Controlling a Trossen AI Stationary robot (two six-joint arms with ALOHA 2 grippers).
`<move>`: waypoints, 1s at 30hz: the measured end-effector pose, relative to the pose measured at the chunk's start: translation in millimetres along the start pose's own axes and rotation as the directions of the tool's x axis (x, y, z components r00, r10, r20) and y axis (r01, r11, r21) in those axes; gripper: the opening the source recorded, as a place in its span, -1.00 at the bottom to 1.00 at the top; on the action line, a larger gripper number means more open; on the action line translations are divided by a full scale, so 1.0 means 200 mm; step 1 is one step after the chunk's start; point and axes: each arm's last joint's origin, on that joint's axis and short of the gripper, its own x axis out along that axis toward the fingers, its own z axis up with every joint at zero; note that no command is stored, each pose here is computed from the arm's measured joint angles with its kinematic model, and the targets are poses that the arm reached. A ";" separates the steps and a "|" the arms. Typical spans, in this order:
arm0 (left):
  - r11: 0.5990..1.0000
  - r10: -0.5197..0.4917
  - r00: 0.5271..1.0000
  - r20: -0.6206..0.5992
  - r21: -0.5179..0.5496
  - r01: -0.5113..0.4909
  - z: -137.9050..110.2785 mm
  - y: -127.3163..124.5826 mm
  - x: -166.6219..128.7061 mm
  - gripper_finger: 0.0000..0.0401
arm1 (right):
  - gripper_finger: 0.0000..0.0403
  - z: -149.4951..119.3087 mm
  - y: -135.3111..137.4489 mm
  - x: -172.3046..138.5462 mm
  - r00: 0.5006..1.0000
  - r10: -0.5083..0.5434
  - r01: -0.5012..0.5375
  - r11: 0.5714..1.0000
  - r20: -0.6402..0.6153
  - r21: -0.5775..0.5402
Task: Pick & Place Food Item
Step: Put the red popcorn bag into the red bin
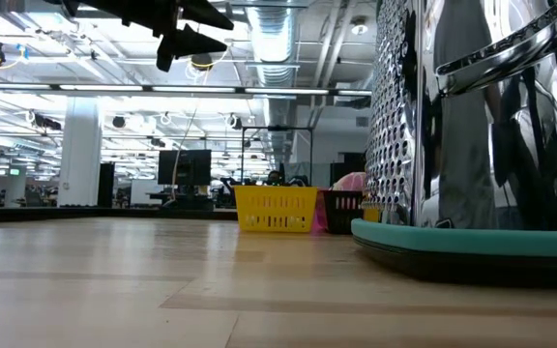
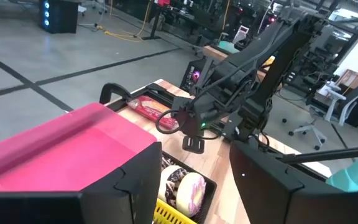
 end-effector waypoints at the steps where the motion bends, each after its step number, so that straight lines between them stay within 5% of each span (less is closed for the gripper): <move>1: 1.000 0.000 1.000 0.000 -0.003 0.000 0.00 0.00 0.00 -0.07 | -0.48 0.00 0.00 0.01 1.000 0.004 -0.004 1.000 0.004 0.003; 23: 0.995 0.024 1.000 0.011 -0.095 -0.023 0.00 0.01 0.00 -0.07 | -0.50 0.03 -0.07 0.20 0.996 -0.070 0.070 0.998 0.055 0.003; 30: 0.995 0.028 1.000 0.013 -0.095 -0.027 0.00 0.01 0.00 -0.07 | -0.88 0.04 -0.07 0.18 0.994 -0.065 0.065 0.998 0.083 -0.007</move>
